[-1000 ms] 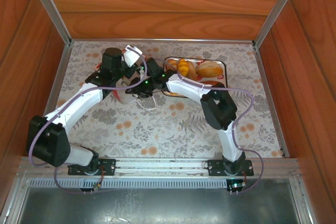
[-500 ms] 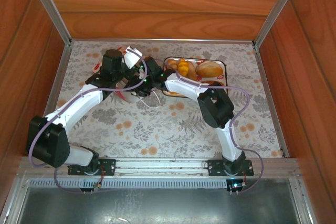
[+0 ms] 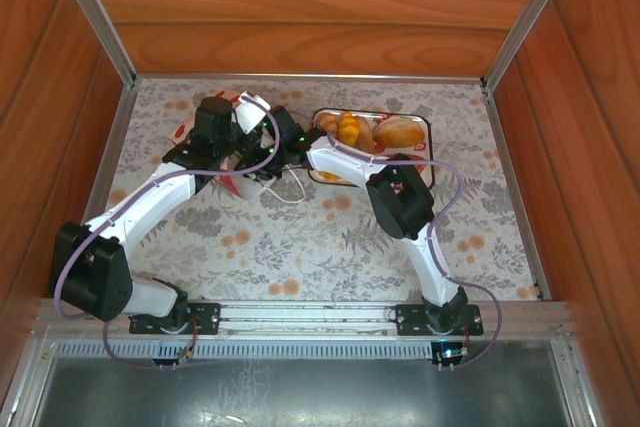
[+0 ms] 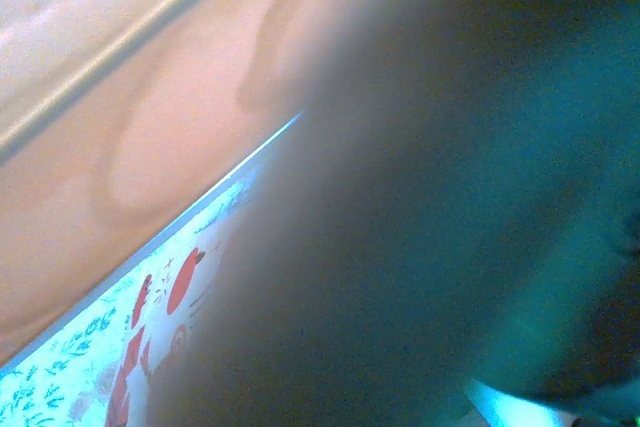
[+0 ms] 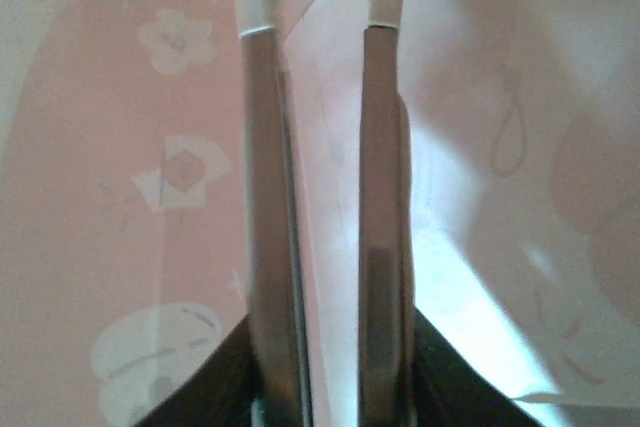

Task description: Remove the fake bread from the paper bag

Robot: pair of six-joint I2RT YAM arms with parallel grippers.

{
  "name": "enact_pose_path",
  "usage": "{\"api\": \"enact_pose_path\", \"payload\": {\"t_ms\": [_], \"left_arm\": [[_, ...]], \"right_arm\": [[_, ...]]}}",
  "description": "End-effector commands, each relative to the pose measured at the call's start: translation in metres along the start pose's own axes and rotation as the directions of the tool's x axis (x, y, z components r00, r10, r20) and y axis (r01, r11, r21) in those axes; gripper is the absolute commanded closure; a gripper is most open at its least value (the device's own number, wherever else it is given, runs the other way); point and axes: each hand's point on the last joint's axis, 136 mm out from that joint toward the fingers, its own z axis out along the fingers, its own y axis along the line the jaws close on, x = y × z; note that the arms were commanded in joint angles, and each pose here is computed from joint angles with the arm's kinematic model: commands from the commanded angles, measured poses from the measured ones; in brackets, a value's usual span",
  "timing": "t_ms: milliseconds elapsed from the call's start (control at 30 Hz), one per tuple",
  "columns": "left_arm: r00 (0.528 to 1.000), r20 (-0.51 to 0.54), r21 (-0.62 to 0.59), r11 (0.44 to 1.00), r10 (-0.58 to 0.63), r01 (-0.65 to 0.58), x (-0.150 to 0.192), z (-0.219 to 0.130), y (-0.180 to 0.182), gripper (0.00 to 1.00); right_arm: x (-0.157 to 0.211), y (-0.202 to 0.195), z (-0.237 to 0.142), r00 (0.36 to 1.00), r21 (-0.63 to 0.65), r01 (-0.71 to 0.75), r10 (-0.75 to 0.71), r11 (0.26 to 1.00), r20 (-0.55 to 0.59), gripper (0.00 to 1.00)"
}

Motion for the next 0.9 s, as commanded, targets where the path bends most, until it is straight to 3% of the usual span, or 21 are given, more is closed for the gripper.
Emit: {"api": "enact_pose_path", "payload": {"t_ms": [0,333,867], "left_arm": [[0.998,0.057,0.012,1.000,-0.006,0.005,-0.016,-0.007,-0.003,1.00],[1.000,0.023,-0.042,0.999,0.014,-0.013,-0.007,-0.006,0.005,1.00],[1.000,0.011,-0.108,0.994,-0.007,0.008,-0.005,-0.003,0.017,1.00]], "right_arm": [[-0.002,0.007,-0.006,0.999,-0.011,0.037,-0.037,0.999,-0.005,0.79],[0.010,0.004,-0.033,0.995,0.039,0.090,-0.091,0.995,0.032,1.00],[0.048,-0.003,-0.093,0.985,0.140,0.161,-0.169,0.977,0.047,1.00]]}}
